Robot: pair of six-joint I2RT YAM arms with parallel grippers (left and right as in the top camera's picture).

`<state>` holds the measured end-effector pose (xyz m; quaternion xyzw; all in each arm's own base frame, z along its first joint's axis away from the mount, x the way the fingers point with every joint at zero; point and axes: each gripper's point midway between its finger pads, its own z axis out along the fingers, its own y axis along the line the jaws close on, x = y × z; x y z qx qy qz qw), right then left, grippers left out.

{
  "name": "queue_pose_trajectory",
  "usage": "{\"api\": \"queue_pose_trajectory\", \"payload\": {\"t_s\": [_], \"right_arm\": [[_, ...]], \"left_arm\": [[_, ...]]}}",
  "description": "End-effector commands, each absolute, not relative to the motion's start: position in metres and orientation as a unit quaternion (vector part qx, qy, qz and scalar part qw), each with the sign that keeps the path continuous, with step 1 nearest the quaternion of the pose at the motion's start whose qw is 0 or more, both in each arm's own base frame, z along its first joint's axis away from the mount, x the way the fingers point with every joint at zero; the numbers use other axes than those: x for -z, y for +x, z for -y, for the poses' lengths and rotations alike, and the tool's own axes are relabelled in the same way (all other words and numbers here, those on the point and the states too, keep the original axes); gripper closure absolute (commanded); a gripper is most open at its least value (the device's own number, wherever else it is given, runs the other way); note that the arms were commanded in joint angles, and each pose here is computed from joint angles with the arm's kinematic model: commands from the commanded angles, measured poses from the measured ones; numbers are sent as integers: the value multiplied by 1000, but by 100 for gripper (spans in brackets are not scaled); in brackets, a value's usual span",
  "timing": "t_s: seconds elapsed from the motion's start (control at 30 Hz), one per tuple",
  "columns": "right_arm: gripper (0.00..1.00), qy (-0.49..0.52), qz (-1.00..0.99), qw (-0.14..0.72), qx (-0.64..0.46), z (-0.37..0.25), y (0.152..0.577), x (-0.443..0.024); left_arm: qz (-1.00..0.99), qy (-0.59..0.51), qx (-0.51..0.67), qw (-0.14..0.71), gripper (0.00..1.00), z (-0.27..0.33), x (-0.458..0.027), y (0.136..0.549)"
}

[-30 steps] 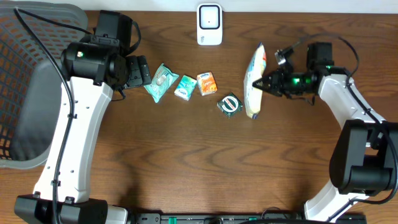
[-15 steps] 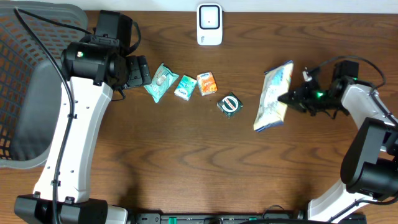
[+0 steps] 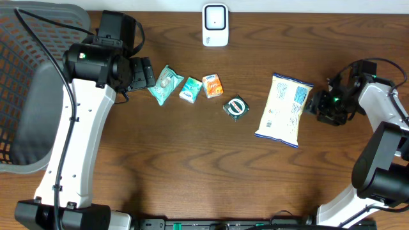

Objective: Scan the item barcode

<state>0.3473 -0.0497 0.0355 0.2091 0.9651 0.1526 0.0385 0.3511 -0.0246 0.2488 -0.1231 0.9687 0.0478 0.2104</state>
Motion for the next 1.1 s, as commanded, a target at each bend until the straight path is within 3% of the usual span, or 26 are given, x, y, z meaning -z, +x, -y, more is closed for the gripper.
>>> {"api": "queue_pose_trajectory", "payload": {"t_s": [0.0, 0.23, 0.6, 1.07], "right_arm": [[57, 244, -963, 41, -106, 66, 344, -36], [53, 239, -957, 46, -159, 40, 347, -25], [60, 238, -945, 78, -210, -4, 361, -7], [67, 202, -926, 131, -290, -105, 399, -23]], "left_arm": [[-968, -129, -53, 210, 2, 22, -248, 350], [-968, -129, -53, 210, 2, 22, -248, 350], [-968, -129, -53, 210, 2, 22, -248, 350], [-968, -129, -53, 210, 2, 22, -248, 350]]}}
